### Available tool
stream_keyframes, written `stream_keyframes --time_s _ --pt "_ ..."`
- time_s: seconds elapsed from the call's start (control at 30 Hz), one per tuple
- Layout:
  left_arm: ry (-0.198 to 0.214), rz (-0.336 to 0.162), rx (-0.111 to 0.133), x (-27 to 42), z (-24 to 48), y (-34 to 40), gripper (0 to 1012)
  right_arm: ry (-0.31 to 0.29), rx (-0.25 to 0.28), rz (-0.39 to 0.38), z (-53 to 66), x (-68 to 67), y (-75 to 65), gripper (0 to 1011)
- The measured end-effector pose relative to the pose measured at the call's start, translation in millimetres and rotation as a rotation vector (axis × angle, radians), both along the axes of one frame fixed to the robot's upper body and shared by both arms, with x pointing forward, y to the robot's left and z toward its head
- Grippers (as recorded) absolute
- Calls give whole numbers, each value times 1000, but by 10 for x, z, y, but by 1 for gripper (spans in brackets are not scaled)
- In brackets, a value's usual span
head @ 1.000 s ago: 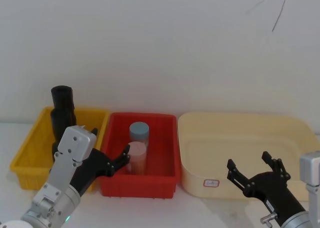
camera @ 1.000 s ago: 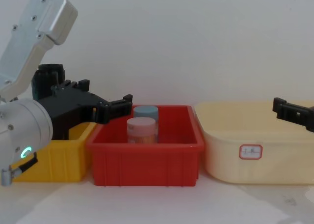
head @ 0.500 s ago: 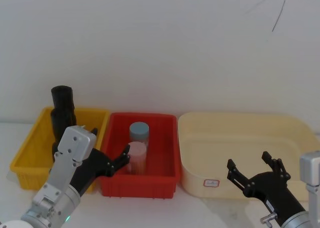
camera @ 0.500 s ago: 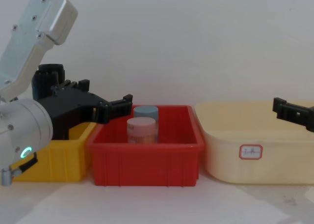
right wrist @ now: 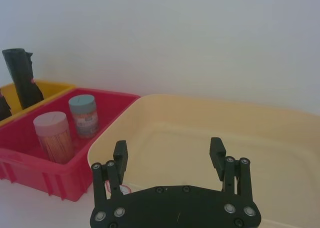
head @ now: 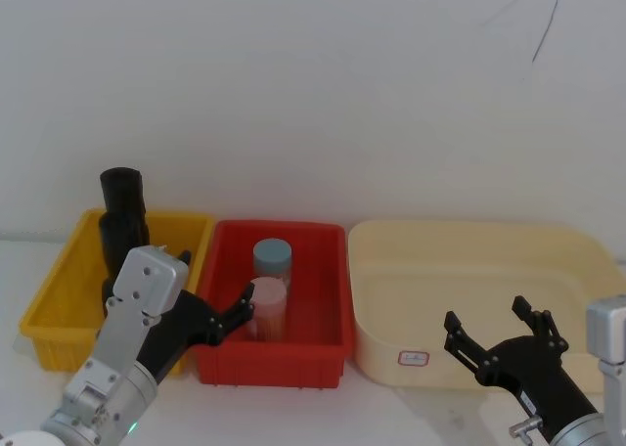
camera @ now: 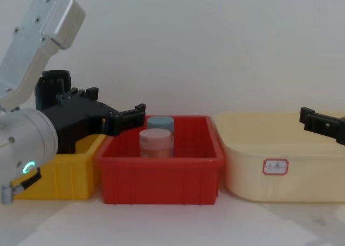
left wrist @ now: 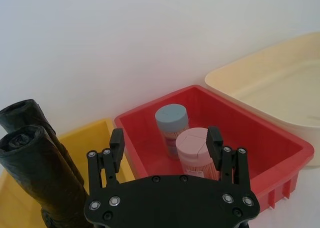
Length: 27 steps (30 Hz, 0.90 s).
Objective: Pick up the garbage bag with the one hand and transfer it to the other hand.
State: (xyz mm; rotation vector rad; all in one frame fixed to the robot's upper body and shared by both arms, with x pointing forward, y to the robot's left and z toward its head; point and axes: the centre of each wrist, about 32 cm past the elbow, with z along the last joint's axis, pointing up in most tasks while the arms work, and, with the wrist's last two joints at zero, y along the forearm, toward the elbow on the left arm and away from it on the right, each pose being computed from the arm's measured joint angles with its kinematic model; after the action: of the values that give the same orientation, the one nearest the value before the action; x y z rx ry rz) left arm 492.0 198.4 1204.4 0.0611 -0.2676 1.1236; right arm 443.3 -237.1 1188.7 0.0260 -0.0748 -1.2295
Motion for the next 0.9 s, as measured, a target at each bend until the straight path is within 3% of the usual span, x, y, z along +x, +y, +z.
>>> stream_keyframes --time_s 0.9 --pt "0 0 0 0 0 0 1001 0 0 0 0 0 0 1001"
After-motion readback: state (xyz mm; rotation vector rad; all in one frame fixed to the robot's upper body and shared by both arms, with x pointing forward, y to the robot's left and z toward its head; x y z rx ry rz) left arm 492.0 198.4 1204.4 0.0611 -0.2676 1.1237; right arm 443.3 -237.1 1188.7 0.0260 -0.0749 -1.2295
